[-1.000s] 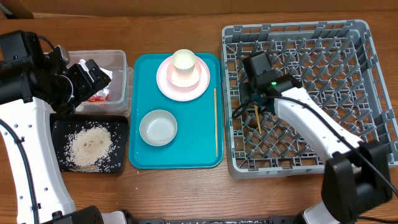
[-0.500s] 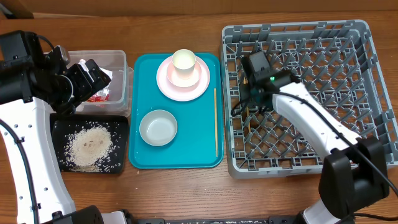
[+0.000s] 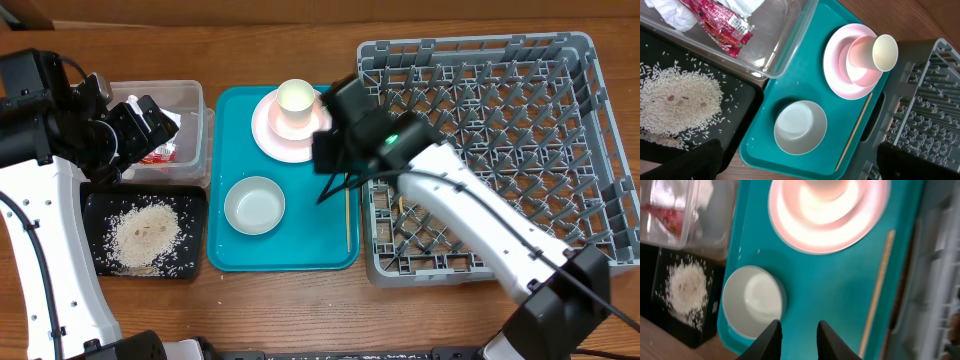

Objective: Sort waste into correct bins and load items into the dishwasher
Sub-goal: 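Return the right gripper to the teal tray and grasp the second chopstick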

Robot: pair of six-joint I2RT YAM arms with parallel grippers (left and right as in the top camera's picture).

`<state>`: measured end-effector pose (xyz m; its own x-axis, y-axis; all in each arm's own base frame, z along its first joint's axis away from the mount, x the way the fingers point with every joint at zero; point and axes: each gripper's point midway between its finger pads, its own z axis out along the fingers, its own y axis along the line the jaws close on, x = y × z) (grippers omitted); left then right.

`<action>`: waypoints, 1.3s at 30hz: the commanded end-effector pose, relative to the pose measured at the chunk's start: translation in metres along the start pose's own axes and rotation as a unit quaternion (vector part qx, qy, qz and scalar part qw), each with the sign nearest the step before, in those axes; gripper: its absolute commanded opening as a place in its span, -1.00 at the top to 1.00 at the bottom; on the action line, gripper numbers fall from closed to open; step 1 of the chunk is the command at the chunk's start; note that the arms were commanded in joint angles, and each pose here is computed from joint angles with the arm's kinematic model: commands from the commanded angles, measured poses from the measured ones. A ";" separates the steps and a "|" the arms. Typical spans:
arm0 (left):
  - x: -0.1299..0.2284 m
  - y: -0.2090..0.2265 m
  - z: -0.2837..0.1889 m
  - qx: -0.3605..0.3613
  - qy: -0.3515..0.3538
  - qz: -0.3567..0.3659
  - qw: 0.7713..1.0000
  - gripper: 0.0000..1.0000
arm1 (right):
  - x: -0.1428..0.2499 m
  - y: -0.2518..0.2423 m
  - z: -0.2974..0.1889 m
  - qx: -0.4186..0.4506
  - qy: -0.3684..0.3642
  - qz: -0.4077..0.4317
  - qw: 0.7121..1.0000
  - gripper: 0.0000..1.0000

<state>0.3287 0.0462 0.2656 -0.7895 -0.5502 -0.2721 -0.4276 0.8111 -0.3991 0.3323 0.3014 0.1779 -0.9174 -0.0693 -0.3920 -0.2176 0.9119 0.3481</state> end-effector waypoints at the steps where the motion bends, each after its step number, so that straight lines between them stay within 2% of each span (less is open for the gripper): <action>1: -0.002 -0.003 -0.007 0.002 -0.012 0.015 1.000 -1.00 | 0.024 0.017 0.026 0.032 0.006 -0.017 0.999 0.23; 2: -0.002 -0.003 -0.007 0.002 -0.012 0.015 1.000 -1.00 | 0.027 0.022 0.030 0.030 0.008 -0.023 0.999 0.11; 3: -0.002 -0.003 -0.007 0.002 -0.012 0.015 1.000 -1.00 | 0.030 0.026 0.035 0.029 0.010 -0.028 0.999 -0.16; 4: -0.002 -0.003 -0.007 0.002 -0.012 0.015 1.000 -1.00 | 0.033 0.029 0.039 0.028 0.014 -0.032 0.999 -0.31; 6: -0.002 -0.003 -0.007 0.002 -0.012 0.015 1.000 -1.00 | 0.038 0.033 0.048 0.027 0.018 -0.038 0.999 -0.91; 7: -0.002 -0.003 -0.007 0.002 -0.012 0.015 1.000 -1.00 | 0.039 0.032 0.053 0.030 0.022 -0.038 0.999 -0.99; 10: -0.002 -0.003 -0.007 0.001 -0.014 0.016 1.000 -1.00 | 0.043 0.026 0.058 0.042 0.029 -0.037 0.998 -0.99; 15: -0.003 -0.002 -0.007 0.001 -0.014 0.016 1.000 -1.00 | 0.034 -0.022 0.050 0.151 -0.005 0.049 0.987 -0.86; 16: -0.003 -0.002 -0.007 0.001 -0.014 0.016 1.000 -1.00 | 0.034 -0.034 0.046 0.180 -0.014 0.071 0.981 -0.70; 18: -0.003 -0.002 -0.007 0.001 -0.014 0.016 1.000 -1.00 | 0.035 -0.041 0.045 0.197 -0.019 0.085 0.977 -0.59; 25: -0.003 -0.002 -0.007 0.001 -0.014 0.016 1.000 -1.00 | 0.056 -0.062 0.058 0.226 -0.007 0.076 0.971 -0.39; 34: -0.003 -0.002 -0.007 0.001 -0.014 0.016 1.000 -1.00 | 0.067 -0.093 0.078 0.236 -0.009 0.109 0.966 -0.16; 39: -0.003 -0.002 -0.007 0.001 -0.014 0.016 1.000 -1.00 | 0.066 -0.092 0.079 0.233 -0.012 0.109 0.966 -0.11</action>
<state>0.3294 0.0465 0.2659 -0.7886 -0.5499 -0.2753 -0.4263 0.8115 -0.3997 0.3161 0.2505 0.0542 -0.9225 0.1341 -0.3621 0.1374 0.9904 0.0168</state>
